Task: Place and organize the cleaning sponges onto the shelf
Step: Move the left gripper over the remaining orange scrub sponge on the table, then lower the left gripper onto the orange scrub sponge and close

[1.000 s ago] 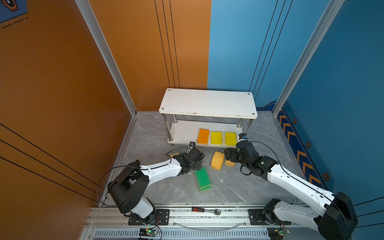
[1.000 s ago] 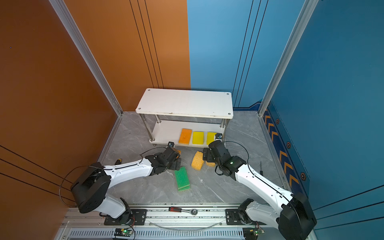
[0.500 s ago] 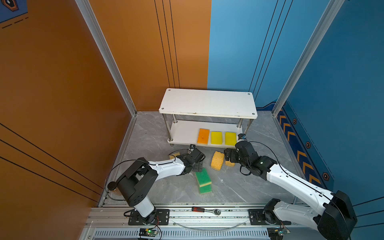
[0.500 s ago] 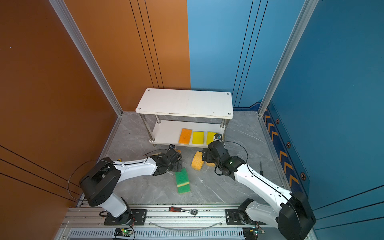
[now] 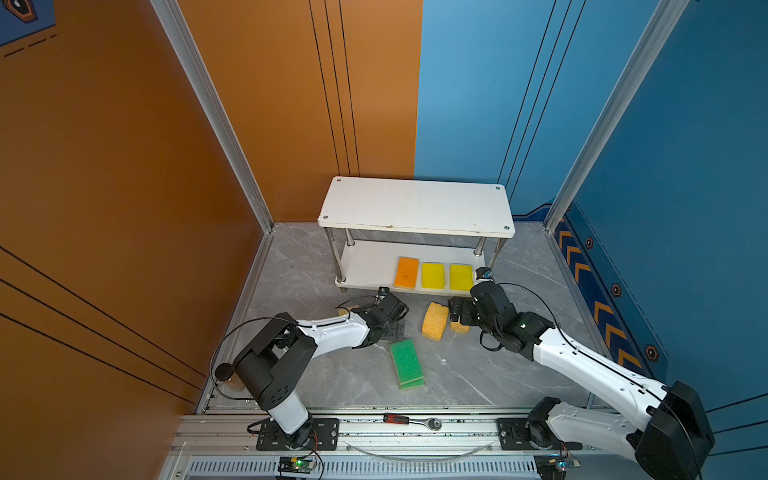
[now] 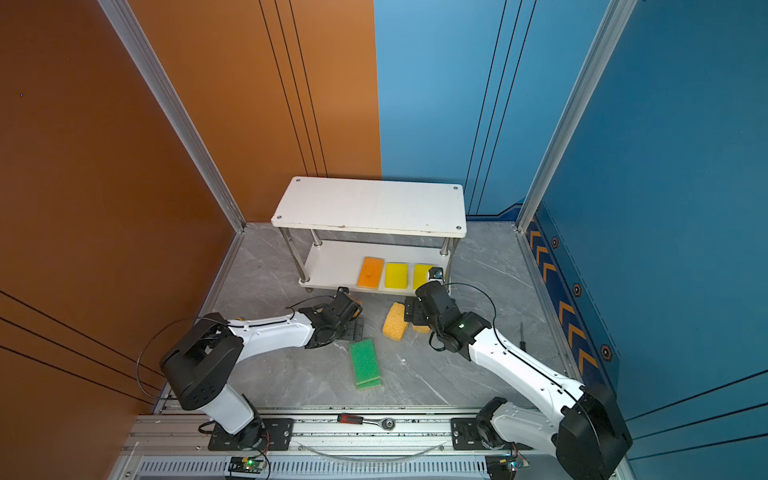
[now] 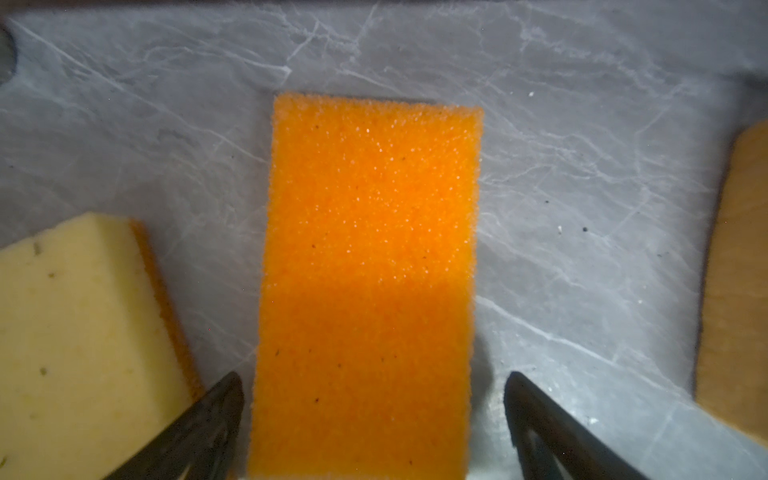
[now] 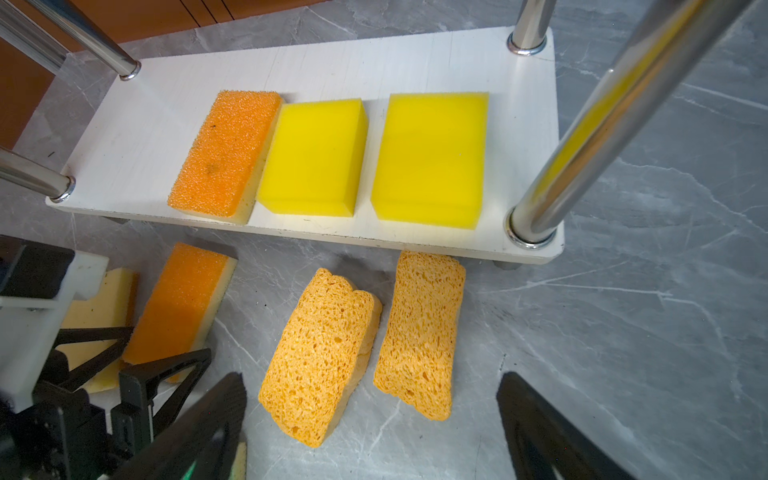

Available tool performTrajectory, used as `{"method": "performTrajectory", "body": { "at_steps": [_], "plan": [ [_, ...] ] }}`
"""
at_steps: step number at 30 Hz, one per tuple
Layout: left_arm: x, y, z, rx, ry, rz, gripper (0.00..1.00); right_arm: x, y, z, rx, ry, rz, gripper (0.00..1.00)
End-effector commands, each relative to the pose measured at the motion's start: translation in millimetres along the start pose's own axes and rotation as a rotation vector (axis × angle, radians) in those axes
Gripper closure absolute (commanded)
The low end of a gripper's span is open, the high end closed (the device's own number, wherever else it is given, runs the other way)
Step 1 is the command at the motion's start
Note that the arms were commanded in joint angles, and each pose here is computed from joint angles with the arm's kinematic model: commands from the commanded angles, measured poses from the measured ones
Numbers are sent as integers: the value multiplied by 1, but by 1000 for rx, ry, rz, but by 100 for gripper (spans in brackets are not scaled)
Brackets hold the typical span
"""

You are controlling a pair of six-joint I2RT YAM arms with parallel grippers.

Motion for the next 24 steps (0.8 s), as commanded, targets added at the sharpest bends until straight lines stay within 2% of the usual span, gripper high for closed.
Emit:
{"method": "performTrajectory", "body": {
  "at_steps": [1, 24],
  "plan": [
    [8, 1, -2, -14, 2, 1, 2, 1, 0, 2, -5, -26, -14, 6],
    [12, 11, -16, -21, 24, -2, 12, 1, 1, 0, -3, -22, -16, 6]
  ]
}}
Point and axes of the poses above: each gripper's point midway between its finger pads, its own z axis back along the fingers, its own y axis along the line the jaws close on, x = y × z, the point moved 10 cm from there along z, back along the fingers, and after that the axes turned 10 degrees about -z, right-handed, at the moved point
